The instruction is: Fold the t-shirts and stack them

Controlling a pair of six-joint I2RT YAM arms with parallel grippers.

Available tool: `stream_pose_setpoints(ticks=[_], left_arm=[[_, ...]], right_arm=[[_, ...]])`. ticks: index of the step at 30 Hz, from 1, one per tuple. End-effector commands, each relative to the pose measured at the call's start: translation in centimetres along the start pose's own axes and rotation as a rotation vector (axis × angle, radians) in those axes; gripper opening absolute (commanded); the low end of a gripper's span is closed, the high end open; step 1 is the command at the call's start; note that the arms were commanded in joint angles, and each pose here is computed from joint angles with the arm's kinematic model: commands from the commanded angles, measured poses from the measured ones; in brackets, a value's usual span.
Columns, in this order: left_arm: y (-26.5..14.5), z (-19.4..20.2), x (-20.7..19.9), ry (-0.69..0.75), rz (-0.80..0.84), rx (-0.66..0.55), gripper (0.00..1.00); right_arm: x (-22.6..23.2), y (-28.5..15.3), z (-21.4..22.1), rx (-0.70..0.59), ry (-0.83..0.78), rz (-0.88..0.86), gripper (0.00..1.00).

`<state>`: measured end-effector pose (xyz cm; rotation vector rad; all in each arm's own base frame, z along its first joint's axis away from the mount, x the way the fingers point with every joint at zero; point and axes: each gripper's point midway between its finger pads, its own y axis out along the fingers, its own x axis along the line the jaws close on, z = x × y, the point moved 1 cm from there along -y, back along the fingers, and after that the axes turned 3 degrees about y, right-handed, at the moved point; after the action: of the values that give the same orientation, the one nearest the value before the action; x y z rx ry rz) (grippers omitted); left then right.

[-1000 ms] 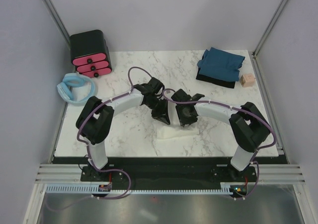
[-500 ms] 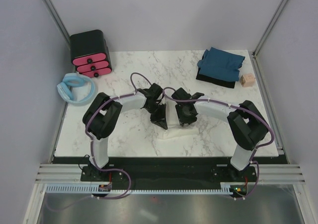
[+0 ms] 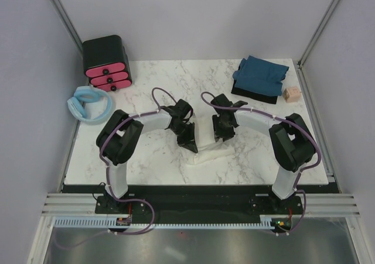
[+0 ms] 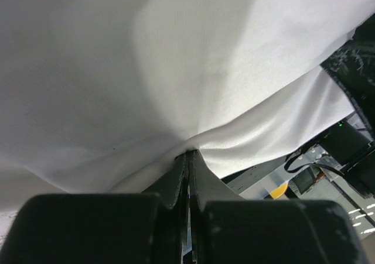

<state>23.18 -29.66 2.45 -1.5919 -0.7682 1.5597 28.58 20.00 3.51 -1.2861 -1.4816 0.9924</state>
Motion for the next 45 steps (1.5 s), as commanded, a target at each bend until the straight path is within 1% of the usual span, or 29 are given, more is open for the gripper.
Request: stream_pose_setpoints(ticks=[1,5,10,14,16,17,18,20,22,24,26,27,28,29,30,31,32,33,34,35,37,39,40,45], left_arm=[[1.5,3.5,7.5,-0.068,-0.314,0.076,0.02],[0.7,3.8,7.8,-0.053,-0.329,0.059,0.02],[0.1,3.9,7.9,-0.026,-0.335,0.048,0.02],[-0.5,3.4,6.8,0.013,-0.3,0.032,0.03],[-1.6,2.5,5.4,0.056,-0.263,-0.007,0.07],[-2.3,1.6,4.3,0.082,-0.239,-0.041,0.13],[-3.1,0.9,3.3,0.109,-0.213,-0.075,0.15],[-4.4,-0.7,1.2,0.172,-0.161,-0.13,0.19],[-5.6,-1.9,0.0,0.209,-0.135,-0.171,0.21],[-7.0,-3.3,-1.2,0.221,-0.105,-0.221,0.23],[-9.1,-4.4,-1.7,0.198,-0.082,-0.28,0.23],[-9.8,-4.5,-1.7,0.186,-0.076,-0.299,0.25],[-11.5,-4.8,-1.4,0.157,-0.076,-0.352,0.29],[-12.3,-4.8,-1.1,0.136,-0.076,-0.374,0.36],[-12.9,-4.7,-0.6,0.111,-0.072,-0.391,0.38],[-13.2,-4.4,0.8,0.051,-0.074,-0.4,0.41],[-14.1,-4.1,0.9,0.036,-0.05,-0.422,0.45],[-14.1,-3.6,1.2,0.0,-0.027,-0.412,0.45],[-13.6,-2.8,2.6,-0.046,-0.033,-0.395,0.45],[-13.7,-2.4,2.9,-0.061,-0.026,-0.399,0.45],[-12.7,-1.1,3.7,-0.109,-0.028,-0.365,0.45],[-12.5,-0.3,3.7,-0.151,-0.01,-0.357,0.45],[-12.1,0.3,4.1,-0.174,-0.015,-0.344,0.48],[-11.7,1.3,4.8,-0.253,-0.019,-0.346,0.52]], right_arm=[[-1.0,-0.1,-2.9,-0.052,0.037,0.023,0.43],[-0.9,-0.6,-3.8,-0.064,0.04,0.016,0.43],[-1.3,-2.1,-5.7,-0.119,0.043,0.02,0.45],[-2.3,-2.0,-6.4,-0.116,0.041,0.036,0.45],[-2.3,-2.4,-6.8,-0.121,0.038,0.028,0.45],[-2.4,-2.7,-7.1,-0.132,0.044,0.026,0.45],[-2.3,-3.5,-7.6,-0.156,0.049,0.016,0.45],[-2.2,-5.0,-8.5,-0.198,0.064,-0.002,0.47],[-2.8,-5.8,-8.9,-0.216,0.077,-0.002,0.49],[-2.9,-6.4,-8.8,-0.218,0.073,-0.038,0.51],[-3.3,-6.3,-8.2,-0.202,0.072,-0.084,0.52],[-2.5,-6.3,-7.6,-0.175,0.064,-0.157,0.53],[-2.6,-5.7,-7.0,-0.164,0.067,-0.197,0.58],[-2.4,-5.9,-6.7,-0.164,0.061,-0.225,0.59],[-1.6,-5.9,-6.5,-0.162,0.047,-0.285,0.59],[-2.1,-5.2,-5.5,-0.138,0.053,-0.294,0.59],[-2.0,-5.0,-5.1,-0.139,0.05,-0.311,0.59],[-1.5,-5.0,-5.1,-0.145,0.044,-0.357,0.59],[-1.8,-4.3,-4.2,-0.121,0.054,-0.366,0.59],[-1.7,-3.8,-3.7,-0.101,0.058,-0.385,0.59],[-1.1,-3.5,-2.8,-0.06,0.059,-0.448,0.6],[-0.7,-3.2,-2.5,-0.038,0.065,-0.483,0.61],[-1.0,-3.1,-2.6,-0.039,0.074,-0.474,0.61],[-1.2,-2.7,-2.4,-0.033,0.095,-0.468,0.63]])
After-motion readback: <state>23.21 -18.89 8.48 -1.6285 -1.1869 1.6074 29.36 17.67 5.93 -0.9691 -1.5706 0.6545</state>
